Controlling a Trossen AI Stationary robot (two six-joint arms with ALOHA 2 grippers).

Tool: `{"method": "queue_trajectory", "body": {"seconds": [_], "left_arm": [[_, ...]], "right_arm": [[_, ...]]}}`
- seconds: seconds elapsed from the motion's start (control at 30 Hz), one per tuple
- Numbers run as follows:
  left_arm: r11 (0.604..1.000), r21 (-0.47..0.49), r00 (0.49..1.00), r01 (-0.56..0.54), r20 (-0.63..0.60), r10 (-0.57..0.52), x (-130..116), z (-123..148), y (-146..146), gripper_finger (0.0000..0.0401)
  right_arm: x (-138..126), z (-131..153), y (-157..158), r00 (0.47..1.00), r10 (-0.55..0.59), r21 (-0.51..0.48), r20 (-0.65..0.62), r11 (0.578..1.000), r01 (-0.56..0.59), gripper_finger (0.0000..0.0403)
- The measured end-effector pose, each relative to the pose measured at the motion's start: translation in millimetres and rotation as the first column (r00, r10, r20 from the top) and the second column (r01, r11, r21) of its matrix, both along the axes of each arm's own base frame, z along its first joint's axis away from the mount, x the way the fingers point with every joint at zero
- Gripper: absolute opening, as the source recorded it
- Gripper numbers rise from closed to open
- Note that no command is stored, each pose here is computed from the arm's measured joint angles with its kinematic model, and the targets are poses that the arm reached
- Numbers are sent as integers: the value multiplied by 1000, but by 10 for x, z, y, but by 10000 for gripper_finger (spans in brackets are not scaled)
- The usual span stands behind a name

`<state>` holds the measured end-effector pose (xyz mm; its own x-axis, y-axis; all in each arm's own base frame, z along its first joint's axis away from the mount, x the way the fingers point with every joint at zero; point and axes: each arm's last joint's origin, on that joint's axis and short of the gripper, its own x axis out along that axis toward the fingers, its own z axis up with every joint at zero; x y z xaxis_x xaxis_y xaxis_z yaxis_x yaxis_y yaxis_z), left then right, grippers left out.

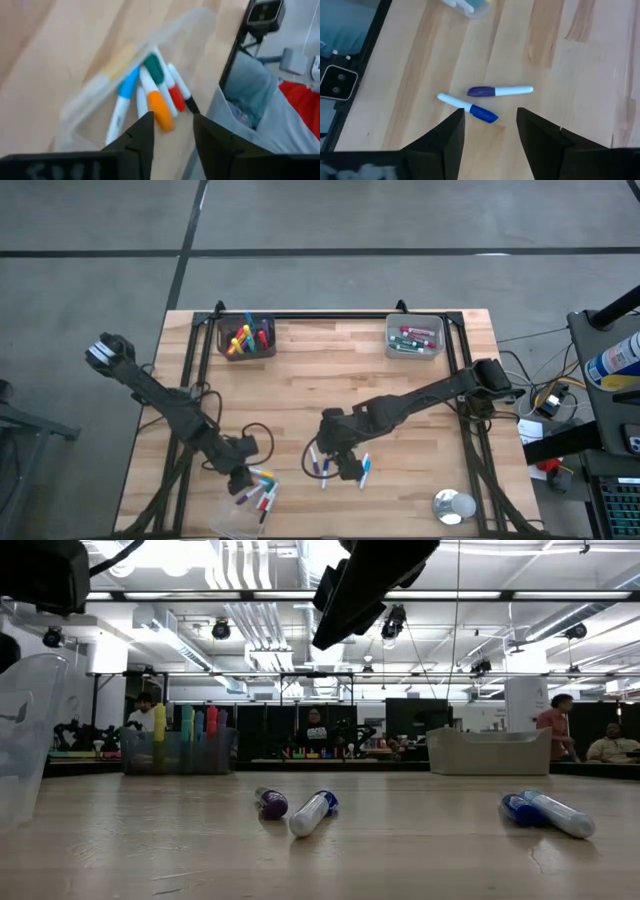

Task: Pick & Place Markers
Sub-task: Put the orange and white highlighter pen into the transparent bin, then put the blue and white highlighter pen into the transparent bin

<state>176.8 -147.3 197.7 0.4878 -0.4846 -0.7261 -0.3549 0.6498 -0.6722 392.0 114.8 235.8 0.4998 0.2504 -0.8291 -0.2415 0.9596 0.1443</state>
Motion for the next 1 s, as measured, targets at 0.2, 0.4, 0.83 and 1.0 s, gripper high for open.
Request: {"method": "queue_trajectory", "body": {"seconds": [0.2, 0.4, 0.83, 1.0], "left_arm": [[997, -53, 999, 48, -3, -49, 6, 17, -32, 150], [987, -66, 961, 146, 246, -126, 98, 165, -110, 151], [958, 44, 665, 284, 710, -230, 212, 523, -196, 151], [957, 54, 648, 286, 724, -235, 219, 550, -200, 151]], "right_arm": [[-114, -140, -8, 993, 8, -11, -120, 1000, -9, 180], [-336, -447, 75, 964, 112, -67, -240, 989, -131, 170], [-590, -825, 66, 932, 128, -145, -340, 972, -187, 140], [-638, -886, 74, 927, 134, -149, -350, 969, -196, 131]]}}
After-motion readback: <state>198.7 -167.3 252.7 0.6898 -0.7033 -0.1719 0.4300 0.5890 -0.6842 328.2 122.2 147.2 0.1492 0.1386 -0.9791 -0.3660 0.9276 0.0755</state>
